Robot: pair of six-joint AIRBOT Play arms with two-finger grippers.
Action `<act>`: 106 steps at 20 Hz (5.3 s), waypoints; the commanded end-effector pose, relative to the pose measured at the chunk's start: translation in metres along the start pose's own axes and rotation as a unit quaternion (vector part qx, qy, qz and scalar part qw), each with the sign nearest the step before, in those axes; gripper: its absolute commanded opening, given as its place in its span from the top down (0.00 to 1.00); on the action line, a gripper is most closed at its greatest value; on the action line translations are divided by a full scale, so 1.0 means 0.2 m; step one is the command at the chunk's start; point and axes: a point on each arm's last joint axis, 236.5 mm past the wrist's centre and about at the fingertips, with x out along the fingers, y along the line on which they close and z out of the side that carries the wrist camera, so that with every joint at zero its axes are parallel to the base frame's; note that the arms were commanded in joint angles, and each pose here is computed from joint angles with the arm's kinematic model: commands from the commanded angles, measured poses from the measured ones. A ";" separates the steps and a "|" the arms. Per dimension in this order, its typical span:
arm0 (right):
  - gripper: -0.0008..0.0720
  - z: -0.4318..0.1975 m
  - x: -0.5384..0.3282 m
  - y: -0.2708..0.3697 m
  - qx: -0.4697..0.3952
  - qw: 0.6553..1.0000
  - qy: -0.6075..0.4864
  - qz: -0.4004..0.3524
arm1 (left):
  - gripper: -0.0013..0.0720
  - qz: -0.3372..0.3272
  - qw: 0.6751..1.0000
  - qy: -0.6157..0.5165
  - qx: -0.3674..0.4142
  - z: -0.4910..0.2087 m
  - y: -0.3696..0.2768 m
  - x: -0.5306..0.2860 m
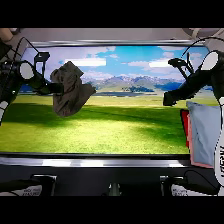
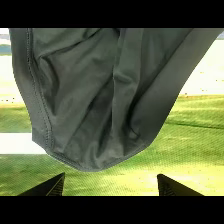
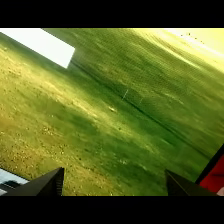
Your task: Fold the shirts.
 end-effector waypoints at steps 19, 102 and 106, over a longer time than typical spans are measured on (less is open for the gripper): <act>0.05 0.23 -0.03 -0.11 0.000 0.994 -0.096 -0.048 | 0.05 -0.081 0.986 -0.132 -0.059 0.35 -0.18 0.04; 0.97 0.16 -1.71 0.20 -0.084 0.810 -0.515 -0.267 | 0.95 -0.286 0.733 -0.606 0.121 0.45 -0.53 -2.35; 0.97 -0.02 -1.90 0.39 -0.072 0.800 -0.546 -0.238 | 0.95 -0.234 0.648 -0.719 0.089 0.16 -0.28 -2.90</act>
